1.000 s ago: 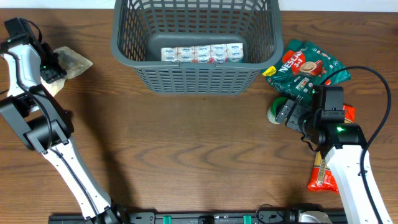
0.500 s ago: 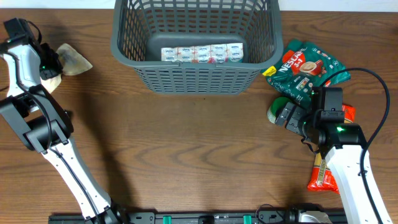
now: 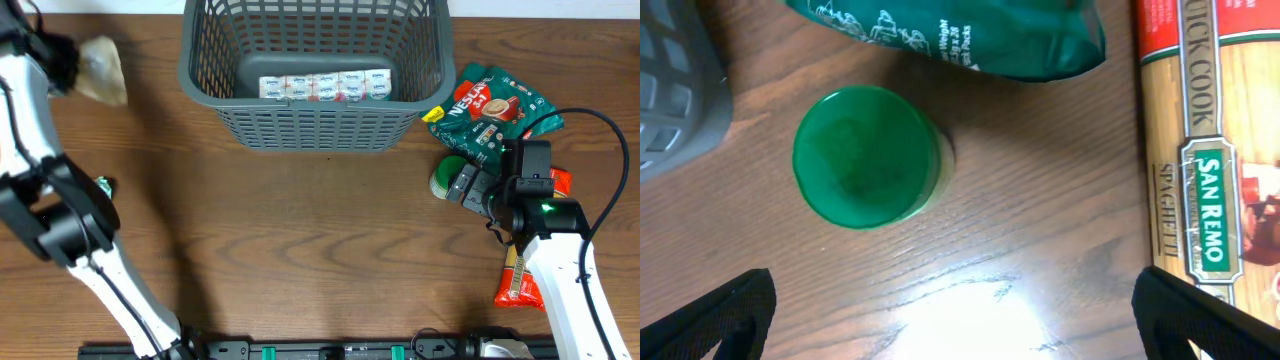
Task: Pack container
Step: 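Grasp the beige plastic bag with the left gripper, then carry the beige bag into the basket and release it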
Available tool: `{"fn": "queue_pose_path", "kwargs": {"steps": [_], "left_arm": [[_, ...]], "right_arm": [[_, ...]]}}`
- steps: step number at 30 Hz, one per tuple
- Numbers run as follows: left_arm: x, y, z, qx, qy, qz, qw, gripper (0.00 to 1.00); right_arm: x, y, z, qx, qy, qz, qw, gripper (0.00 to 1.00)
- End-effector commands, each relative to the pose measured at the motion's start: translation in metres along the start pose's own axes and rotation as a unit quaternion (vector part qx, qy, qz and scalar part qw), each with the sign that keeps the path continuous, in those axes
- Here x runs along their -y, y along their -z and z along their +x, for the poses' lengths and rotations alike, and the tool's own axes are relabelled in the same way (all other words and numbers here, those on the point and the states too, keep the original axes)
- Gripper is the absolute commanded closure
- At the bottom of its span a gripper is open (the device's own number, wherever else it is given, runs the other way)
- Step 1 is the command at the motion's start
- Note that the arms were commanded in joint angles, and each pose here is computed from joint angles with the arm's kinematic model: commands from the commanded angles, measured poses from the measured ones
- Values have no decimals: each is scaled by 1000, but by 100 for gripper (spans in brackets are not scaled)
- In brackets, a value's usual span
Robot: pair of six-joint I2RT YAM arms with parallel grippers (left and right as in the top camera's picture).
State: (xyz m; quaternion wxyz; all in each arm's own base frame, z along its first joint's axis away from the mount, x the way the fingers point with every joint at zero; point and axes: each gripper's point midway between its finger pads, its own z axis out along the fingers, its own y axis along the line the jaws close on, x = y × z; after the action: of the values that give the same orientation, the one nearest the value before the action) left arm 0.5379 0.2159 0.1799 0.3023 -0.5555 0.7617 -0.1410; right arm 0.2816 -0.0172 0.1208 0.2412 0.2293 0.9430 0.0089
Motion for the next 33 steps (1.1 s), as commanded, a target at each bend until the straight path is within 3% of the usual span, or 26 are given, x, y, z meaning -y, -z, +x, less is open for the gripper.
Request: {"fn": "queue_pose_path", "kwargs": {"steps": [1,5,7,9,11,13,15,17,19,21,24,33], "left_arm": [[73,98,5,39,-186,111,976,94],[121,177,38,62,-311,198,927,94],[140,210,62,79,-385,226,891,94],[156,238,91,96,-470,248,842,94],[170,262,125,110,-552,270,781,94],[180,280,162,126,-647,287,696,94],[184,289,198,138,-736,292,595,76],[185,290,224,153,-803,284,501,75],[191,288,242,168,-841,279,433,78],[201,285,256,179,-847,289,409,82],[215,273,274,183,-847,303,397,94],[214,167,333,98,-865,304,387,94]], "right_arm": [[4,4,-11,19,-14,11,1000,1],[3,4,-13,22,-14,9,1000,1],[3,4,-13,23,-14,9,1000,1],[2,4,-14,25,-14,8,1000,1],[2,4,-16,28,-8,6,1000,1],[1,4,-16,29,-5,6,1000,1],[1,4,-16,29,-5,6,1000,1],[1,4,-16,29,-5,6,1000,1],[1,4,-16,29,-5,6,1000,1],[1,4,-16,29,-5,6,1000,1],[1,4,-16,29,-5,6,1000,1],[1,4,-16,28,-5,6,1000,1]]}}
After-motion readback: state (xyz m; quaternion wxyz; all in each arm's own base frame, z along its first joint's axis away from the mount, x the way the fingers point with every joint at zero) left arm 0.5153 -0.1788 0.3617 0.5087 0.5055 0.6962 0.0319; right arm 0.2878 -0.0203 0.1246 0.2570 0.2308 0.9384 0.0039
